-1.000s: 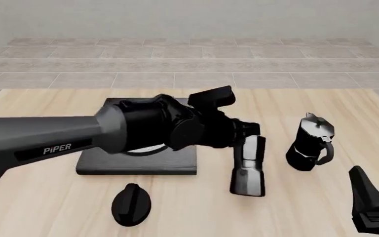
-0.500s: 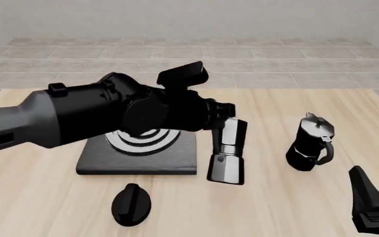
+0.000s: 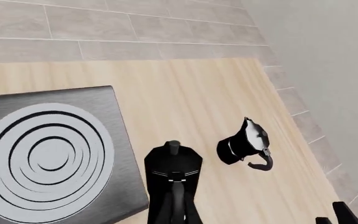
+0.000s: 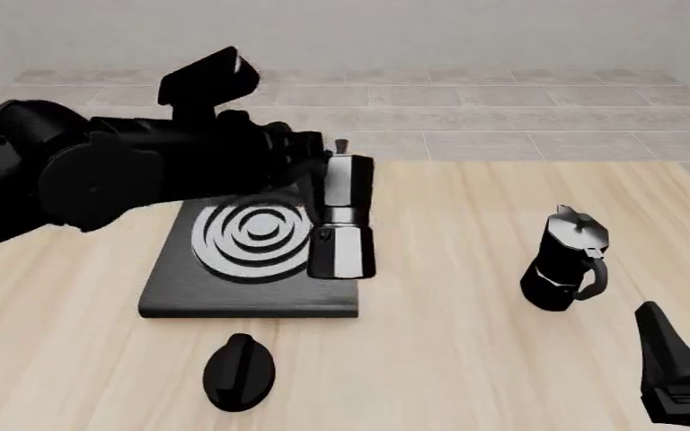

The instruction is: Put both moka pots on the stove.

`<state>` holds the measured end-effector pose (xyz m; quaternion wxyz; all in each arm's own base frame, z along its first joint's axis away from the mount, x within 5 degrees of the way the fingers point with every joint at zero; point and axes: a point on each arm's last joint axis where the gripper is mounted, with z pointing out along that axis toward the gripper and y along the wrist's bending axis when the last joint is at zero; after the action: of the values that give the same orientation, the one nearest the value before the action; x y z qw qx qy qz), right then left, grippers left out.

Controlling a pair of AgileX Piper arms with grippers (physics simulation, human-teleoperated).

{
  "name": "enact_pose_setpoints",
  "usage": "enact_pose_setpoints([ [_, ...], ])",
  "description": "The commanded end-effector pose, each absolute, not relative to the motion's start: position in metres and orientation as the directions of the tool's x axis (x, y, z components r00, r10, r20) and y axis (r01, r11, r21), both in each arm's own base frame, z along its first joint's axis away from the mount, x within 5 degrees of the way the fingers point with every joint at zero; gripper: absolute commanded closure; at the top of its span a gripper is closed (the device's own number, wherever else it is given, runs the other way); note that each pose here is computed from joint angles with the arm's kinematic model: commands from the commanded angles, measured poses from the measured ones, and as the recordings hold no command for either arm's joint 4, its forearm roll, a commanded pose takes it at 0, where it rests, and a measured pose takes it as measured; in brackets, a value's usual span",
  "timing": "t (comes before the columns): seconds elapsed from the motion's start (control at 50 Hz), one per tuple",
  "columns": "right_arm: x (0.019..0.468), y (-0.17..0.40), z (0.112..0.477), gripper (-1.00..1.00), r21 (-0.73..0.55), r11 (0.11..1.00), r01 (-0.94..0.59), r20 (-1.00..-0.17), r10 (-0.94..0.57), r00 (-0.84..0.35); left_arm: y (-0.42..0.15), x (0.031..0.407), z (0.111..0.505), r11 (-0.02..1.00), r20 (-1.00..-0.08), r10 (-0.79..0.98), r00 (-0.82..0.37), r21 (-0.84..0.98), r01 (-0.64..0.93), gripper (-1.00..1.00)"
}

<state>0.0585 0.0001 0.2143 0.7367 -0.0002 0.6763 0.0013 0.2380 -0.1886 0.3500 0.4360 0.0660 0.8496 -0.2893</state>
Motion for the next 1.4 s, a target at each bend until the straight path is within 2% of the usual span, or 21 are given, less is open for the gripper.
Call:
enact_pose_setpoints([
  [0.02, 0.059, 0.000, 0.214, -1.00, 0.001, 1.000, -0.001, -0.996, 0.001, 0.085, -0.152, 0.225, 0.380, 0.822, -0.851, -0.207, -0.483, -0.419, 0.385, 1.00],
  [0.46, 0.059, 0.000, 0.214, -1.00, 0.001, 1.000, -0.001, -0.996, 0.001, 0.085, -0.110, 0.235, 0.376, 0.876, -0.908, -0.246, -0.339, -0.358, 0.323, 1.00],
  [1.4, 0.059, 0.000, 0.214, -1.00, 0.001, 1.000, -0.001, -0.996, 0.001, 0.085, -0.070, 0.300, 0.335, 0.958, -0.960, -0.179, -0.215, -0.220, 0.185, 1.00],
])
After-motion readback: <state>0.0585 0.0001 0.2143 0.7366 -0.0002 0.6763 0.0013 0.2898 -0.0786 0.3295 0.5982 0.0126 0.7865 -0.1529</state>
